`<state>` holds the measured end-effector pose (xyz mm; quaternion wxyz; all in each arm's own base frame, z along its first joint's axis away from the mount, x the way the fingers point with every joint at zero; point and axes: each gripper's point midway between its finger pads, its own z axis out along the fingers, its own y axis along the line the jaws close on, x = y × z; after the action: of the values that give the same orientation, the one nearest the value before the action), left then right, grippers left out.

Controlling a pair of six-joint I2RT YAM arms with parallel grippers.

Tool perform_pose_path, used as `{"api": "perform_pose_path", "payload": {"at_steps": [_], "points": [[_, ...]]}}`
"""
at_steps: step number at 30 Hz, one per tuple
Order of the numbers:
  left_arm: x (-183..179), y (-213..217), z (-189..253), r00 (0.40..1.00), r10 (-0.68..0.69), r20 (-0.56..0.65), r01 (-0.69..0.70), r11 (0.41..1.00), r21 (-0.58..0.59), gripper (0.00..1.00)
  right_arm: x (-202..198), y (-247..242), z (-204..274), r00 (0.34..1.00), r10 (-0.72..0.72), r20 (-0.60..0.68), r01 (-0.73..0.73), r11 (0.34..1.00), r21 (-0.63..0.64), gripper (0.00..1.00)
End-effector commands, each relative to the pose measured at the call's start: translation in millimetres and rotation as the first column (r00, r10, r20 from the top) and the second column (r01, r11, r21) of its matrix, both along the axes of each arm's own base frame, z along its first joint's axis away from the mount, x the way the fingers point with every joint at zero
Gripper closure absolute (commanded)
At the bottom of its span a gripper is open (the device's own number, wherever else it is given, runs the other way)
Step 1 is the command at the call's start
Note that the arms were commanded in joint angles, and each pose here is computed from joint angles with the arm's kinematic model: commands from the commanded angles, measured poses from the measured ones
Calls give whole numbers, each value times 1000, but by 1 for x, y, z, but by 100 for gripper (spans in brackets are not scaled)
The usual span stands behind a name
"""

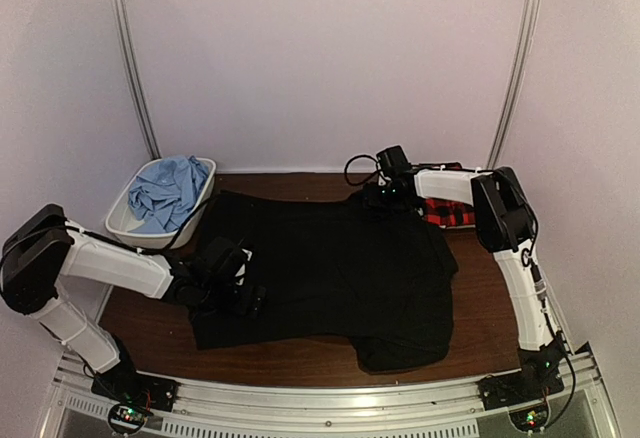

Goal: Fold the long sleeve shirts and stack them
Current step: Flatten out the crumpled shirt at the center of the board.

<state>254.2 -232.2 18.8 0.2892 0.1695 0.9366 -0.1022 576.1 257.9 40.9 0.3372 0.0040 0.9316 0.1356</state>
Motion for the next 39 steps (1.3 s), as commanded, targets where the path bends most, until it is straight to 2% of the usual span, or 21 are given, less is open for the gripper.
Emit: {"api": "perform_pose_path", "payload": {"at_steps": [1, 12, 17, 22, 26, 32, 35, 39], "points": [[-36, 26, -35, 987, 16, -158, -4, 997, 78, 9, 6, -10, -30, 999, -17, -37, 17, 1000, -17, 27], [-43, 33, -37, 985, 20, -171, -5, 996, 89, 9, 49, -30, -23, 998, -58, 33, 59, 998, -19, 25], [-42, 32, -32, 986, 22, -162, -9, 997, 81, 9, 63, -40, 6, 995, -52, 82, 52, 999, 1, 24], [-29, 20, -20, 992, 7, -125, 1, 998, 60, 9, 58, -34, 52, 990, 9, 142, -11, 1000, 13, 22], [-10, 3, -4, 997, -4, -72, 7, 999, 34, 7, 37, -37, 87, 983, 38, 177, -42, 999, 20, 21], [19, -25, 27, 1000, -27, 12, 27, 1000, -11, 5, -17, -51, 122, 980, 61, 192, -60, 998, -10, 18], [30, -36, 44, 998, -41, 45, 43, 999, -31, 5, -58, -53, 131, 981, 83, 174, -80, 996, -26, 17], [33, -47, 66, 994, -78, 71, 83, 994, -70, 5, -127, -40, 116, 983, 155, 95, -148, 986, -80, 17]]}}
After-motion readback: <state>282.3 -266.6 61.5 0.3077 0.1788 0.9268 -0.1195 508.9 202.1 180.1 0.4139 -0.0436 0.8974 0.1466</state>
